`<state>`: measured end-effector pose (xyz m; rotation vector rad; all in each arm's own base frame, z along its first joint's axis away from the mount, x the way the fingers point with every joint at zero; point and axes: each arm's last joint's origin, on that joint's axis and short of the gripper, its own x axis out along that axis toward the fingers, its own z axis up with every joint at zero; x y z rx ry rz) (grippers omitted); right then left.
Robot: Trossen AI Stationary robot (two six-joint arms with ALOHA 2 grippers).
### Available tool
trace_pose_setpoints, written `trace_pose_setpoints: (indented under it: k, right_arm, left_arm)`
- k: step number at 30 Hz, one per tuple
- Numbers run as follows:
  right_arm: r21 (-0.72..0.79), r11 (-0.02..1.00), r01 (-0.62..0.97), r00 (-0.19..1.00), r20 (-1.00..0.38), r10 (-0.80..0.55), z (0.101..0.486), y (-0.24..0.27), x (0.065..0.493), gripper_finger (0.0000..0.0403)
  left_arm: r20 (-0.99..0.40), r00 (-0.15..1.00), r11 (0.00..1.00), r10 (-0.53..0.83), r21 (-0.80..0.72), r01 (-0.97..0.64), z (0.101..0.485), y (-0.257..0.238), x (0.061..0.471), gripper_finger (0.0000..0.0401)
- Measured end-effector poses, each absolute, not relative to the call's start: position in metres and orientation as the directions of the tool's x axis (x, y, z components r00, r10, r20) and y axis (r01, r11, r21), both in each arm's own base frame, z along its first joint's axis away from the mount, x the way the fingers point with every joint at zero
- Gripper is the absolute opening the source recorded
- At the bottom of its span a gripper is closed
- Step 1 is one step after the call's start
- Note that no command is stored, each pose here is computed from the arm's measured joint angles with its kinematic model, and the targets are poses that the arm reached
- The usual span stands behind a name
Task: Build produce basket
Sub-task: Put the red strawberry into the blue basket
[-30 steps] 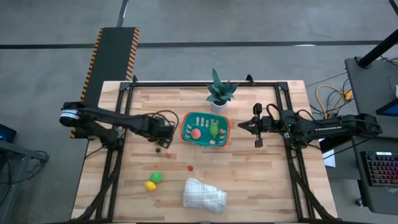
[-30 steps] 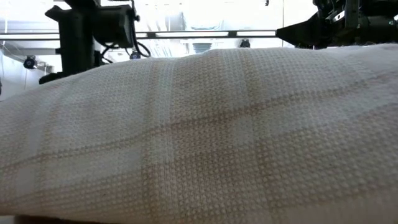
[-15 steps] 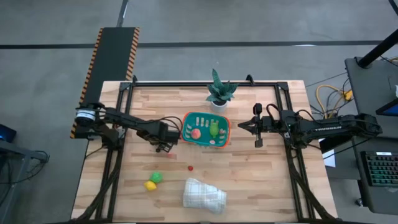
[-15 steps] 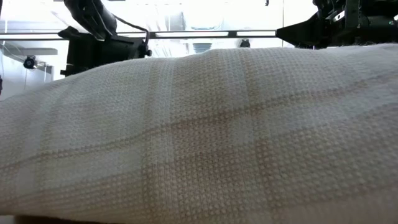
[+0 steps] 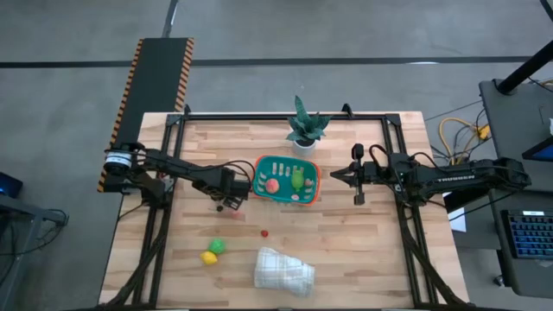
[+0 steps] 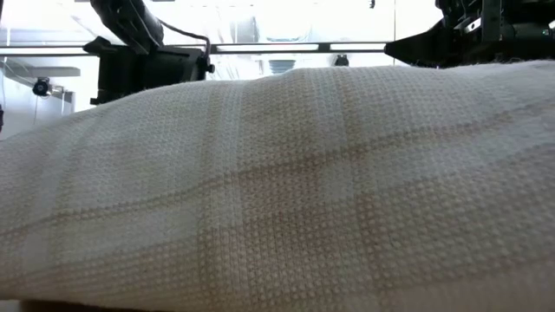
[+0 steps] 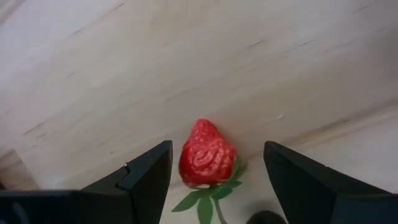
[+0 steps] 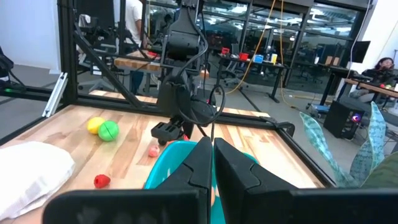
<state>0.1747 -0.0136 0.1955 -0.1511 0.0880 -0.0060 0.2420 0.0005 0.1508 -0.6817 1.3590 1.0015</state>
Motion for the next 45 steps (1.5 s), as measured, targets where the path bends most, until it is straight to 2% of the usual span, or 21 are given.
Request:
trace_pose_setpoints:
  k: [17,20,29,38,41,45]
  right_arm:
    - [-0.15,0.989,-0.001,0.996,-0.088,-0.013,0.195,-0.014,0.175,0.0009]
    - [-0.15,0.989,-0.001,0.996,-0.088,-0.013,0.195,-0.014,0.175,0.0009]
    - [-0.15,0.989,-0.001,0.996,-0.088,-0.013,0.195,-0.014,0.175,0.0009]
    - [-0.15,0.989,-0.001,0.996,-0.087,-0.012,0.195,-0.014,0.175,0.0009]
    - [-0.15,0.989,-0.001,0.996,-0.087,-0.013,0.195,-0.014,0.175,0.0009]
    - [-0.151,0.989,0.0,0.996,-0.086,-0.013,0.196,-0.014,0.175,0.0009]
  left_arm:
    - [-0.981,-0.063,0.476,0.181,0.144,-0.867,0.149,0.0,0.243,0.0234]
    - [-0.982,-0.067,0.476,0.179,0.146,-0.867,0.149,0.0,0.242,0.0211]
    - [-0.981,-0.081,0.519,0.179,0.164,-0.839,0.149,0.0,0.241,0.0109]
    - [-0.975,-0.11,0.565,0.192,0.202,-0.8,0.166,0.001,0.232,0.0108]
    - [-0.97,-0.077,0.607,0.229,0.205,-0.768,0.182,0.002,0.227,0.0108]
    - [-0.95,0.045,0.61,0.31,0.163,-0.776,0.207,0.003,0.22,0.0108]
